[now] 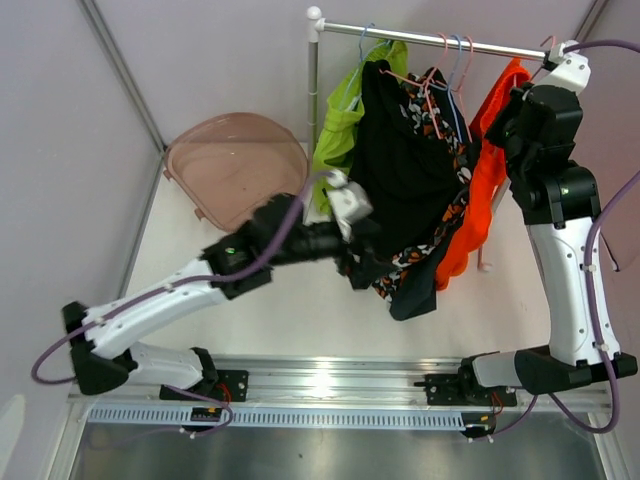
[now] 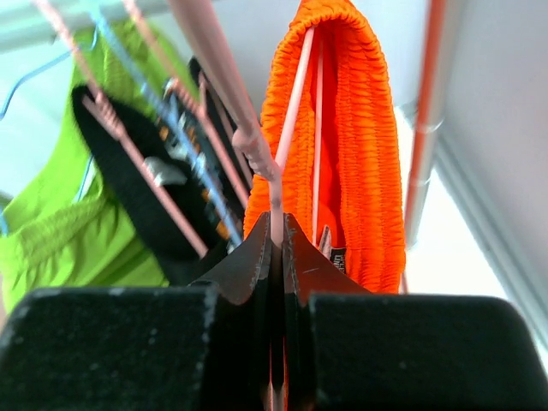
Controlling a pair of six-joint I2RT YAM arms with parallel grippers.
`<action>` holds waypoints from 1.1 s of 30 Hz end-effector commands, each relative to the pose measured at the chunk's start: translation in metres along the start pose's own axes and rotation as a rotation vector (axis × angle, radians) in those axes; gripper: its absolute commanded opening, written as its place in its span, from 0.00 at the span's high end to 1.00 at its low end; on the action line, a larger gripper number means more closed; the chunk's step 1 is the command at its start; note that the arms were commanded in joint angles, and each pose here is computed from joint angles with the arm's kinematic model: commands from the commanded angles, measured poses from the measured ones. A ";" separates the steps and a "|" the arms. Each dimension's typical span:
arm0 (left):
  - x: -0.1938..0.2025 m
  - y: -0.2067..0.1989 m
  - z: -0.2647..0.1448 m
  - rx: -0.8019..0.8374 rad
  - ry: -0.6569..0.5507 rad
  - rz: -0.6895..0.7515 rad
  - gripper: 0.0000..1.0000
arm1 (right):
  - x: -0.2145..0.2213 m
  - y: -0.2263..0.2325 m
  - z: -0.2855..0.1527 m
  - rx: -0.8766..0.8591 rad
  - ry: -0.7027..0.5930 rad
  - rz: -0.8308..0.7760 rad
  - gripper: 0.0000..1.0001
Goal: Remove the shorts from the hanger
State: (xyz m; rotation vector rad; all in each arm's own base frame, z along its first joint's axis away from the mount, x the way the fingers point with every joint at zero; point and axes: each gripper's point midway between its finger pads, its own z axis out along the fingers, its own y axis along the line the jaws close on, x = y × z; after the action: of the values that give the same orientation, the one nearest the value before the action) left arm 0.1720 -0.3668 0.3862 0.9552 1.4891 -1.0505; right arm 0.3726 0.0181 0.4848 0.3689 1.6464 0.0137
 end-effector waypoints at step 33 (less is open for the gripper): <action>0.026 -0.065 0.153 -0.010 0.005 0.159 0.56 | -0.014 0.009 -0.088 -0.118 0.016 0.185 1.00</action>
State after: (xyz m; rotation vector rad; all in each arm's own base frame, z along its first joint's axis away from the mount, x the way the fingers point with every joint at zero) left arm 0.1466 -0.5396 0.3387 1.0971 1.4347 -0.9526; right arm 0.3004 0.0416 0.4690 0.4092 1.7451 0.1655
